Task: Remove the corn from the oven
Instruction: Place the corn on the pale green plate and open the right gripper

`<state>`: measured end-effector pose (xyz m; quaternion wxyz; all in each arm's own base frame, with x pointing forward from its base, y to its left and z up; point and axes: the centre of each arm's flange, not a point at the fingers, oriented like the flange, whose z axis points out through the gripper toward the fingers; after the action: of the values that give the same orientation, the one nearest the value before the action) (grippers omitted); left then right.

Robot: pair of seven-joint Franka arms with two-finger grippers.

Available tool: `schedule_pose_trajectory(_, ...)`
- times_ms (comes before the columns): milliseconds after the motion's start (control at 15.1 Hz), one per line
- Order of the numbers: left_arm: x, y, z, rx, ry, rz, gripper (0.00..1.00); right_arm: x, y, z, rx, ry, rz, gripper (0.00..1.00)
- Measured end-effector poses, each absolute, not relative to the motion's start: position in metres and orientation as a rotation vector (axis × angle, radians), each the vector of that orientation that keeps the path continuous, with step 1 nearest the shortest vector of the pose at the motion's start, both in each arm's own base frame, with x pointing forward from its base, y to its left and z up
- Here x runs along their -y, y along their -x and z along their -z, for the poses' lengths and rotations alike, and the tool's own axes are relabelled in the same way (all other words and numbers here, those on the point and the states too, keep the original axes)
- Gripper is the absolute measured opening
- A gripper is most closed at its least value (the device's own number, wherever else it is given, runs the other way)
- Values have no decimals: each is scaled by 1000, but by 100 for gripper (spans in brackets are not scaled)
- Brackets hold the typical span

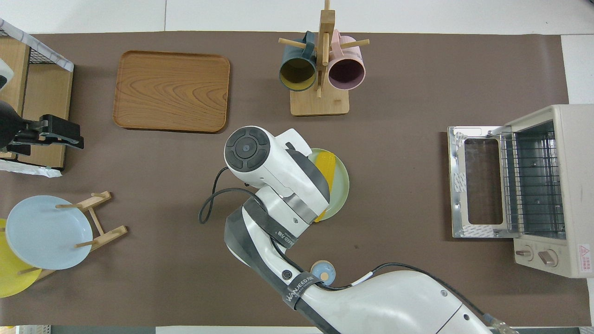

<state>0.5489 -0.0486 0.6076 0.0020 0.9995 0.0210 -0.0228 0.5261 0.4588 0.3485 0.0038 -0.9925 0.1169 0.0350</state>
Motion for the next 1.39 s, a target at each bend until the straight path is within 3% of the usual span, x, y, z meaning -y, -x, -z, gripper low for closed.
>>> schedule_pose_trajectory(132, 49, -549, -606, -66, -3136, 77, 100, -460, -529, -351, -458, 3030, -151, 8)
schedule_pose_trajectory(331, 49, -549, -606, -66, -3136, 78, 100, -463, -534, -356, -495, 2976, -115, 35)
schedule_pose_trajectory(463, 49, -549, -606, -65, -3136, 78, 100, -463, -538, -362, -498, 2954, -83, 38)
schedule_pose_trajectory(529, 49, -549, -606, -65, -3136, 78, 100, -458, -542, -368, -492, 2950, -71, 38)
schedule_pose_trajectory(595, 49, -549, -606, -65, -3136, 77, 100, -449, -547, -377, -459, 2952, -57, 32)
schedule_pose_trajectory(728, 51, -549, -605, -58, -3136, 71, 100, -421, -557, -400, -336, 3011, -30, 13)
schedule_pose_trajectory(992, 76, -545, -596, 8, -3122, 55, 100, -341, -568, -421, -241, 3154, -16, 10)
schedule_pose_trajectory(1125, 103, -539, -588, 70, -3087, 35, 100, -285, -566, -402, -201, 3194, -111, 4)
schedule_pose_trajectory(1389, 176, -517, -564, 252, -3036, 34, 100, -164, -539, -324, -243, 3200, -203, 4)
